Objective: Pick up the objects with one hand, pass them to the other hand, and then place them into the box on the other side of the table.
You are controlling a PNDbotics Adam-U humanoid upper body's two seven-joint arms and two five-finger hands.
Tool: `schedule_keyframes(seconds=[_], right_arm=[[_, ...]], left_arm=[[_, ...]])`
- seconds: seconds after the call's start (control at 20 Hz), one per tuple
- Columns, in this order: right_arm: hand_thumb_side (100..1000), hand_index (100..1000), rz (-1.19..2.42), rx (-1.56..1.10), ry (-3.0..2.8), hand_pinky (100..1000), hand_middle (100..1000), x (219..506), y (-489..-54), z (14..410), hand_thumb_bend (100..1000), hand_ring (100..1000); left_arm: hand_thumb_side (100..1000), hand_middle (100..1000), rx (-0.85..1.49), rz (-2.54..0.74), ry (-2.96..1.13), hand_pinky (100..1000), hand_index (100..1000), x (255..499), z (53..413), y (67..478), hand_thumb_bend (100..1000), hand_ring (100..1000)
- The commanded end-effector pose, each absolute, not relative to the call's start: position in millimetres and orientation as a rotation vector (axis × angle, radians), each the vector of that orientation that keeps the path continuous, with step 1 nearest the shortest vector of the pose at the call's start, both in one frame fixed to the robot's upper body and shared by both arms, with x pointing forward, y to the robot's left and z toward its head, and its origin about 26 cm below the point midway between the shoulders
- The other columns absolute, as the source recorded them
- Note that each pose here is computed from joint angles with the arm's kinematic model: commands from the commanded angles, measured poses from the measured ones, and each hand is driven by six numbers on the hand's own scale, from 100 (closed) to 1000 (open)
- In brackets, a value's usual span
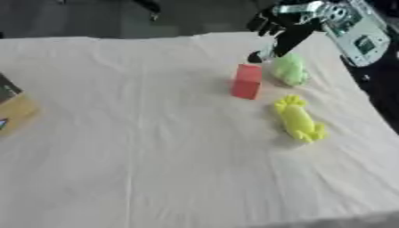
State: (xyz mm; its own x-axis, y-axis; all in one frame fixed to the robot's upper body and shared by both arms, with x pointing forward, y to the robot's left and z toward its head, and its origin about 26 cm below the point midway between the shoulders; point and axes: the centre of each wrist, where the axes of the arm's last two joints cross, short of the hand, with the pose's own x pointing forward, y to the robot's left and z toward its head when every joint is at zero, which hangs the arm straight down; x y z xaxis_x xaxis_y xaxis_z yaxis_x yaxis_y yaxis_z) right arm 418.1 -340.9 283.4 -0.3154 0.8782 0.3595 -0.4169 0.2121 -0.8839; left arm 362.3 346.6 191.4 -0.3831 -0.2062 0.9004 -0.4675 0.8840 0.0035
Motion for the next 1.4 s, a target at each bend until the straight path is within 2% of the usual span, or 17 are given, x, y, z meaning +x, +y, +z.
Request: schedule_keyframes(seconds=[0.05, 0.45, 0.5, 0.55, 1.4], right_arm=[[260, 877, 1.413, -0.549, -1.315, 912, 860, 412, -347, 298, 519, 882], [279, 880, 1.394, -0.611, -1.276, 910, 860, 414, -345, 281, 528, 883], [229, 880, 1.396, -0.614, -1.269, 909, 860, 415, -345, 278, 550, 883], [280, 882, 1.395, -0.616, -1.262, 910, 861, 416, -345, 275, 530, 884], [286, 885, 1.38, -0.737, -1.199, 912, 869, 429, -351, 252, 535, 891]], left_arm=[[610, 676, 0.519, 0.281, -2.012, 532, 847, 361, 206, 352, 746, 721], [609, 674, 0.511, 0.283, -2.01, 531, 845, 361, 206, 350, 746, 719], [604, 673, 0.511, 0.284, -2.011, 531, 845, 362, 206, 350, 749, 719], [609, 673, 0.51, 0.284, -2.012, 531, 844, 362, 206, 350, 746, 719], [606, 669, 0.499, 0.29, -2.024, 529, 842, 361, 209, 347, 747, 716]])
